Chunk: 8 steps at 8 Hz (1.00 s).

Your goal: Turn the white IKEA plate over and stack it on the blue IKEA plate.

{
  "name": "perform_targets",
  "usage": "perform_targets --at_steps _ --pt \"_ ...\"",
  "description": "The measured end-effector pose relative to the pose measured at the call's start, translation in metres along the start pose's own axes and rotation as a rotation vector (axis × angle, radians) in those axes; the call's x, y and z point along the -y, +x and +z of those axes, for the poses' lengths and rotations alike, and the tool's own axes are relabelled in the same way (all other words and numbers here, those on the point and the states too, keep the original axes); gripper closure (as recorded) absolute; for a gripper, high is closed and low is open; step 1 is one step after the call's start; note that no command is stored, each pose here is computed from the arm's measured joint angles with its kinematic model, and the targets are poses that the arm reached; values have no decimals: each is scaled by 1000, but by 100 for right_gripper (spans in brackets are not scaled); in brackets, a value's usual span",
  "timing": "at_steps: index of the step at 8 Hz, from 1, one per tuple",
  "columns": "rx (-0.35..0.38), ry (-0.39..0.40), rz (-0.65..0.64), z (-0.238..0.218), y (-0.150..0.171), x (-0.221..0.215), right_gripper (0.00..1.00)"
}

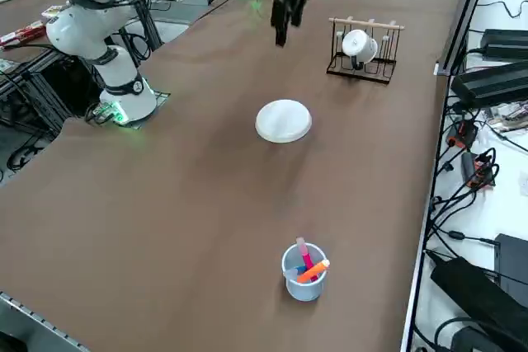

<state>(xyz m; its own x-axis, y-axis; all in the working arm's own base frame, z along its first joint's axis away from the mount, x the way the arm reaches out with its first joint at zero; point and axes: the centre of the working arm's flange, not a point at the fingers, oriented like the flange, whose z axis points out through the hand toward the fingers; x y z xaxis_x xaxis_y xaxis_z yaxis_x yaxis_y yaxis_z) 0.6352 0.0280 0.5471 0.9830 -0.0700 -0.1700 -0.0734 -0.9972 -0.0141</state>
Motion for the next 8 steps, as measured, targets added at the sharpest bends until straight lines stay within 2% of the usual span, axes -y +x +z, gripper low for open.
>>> perform_targets --at_steps 3,8 --pt "-49 8 4 -43 -10 -4 0" --pt "-65 8 -52 -49 -9 -7 0"
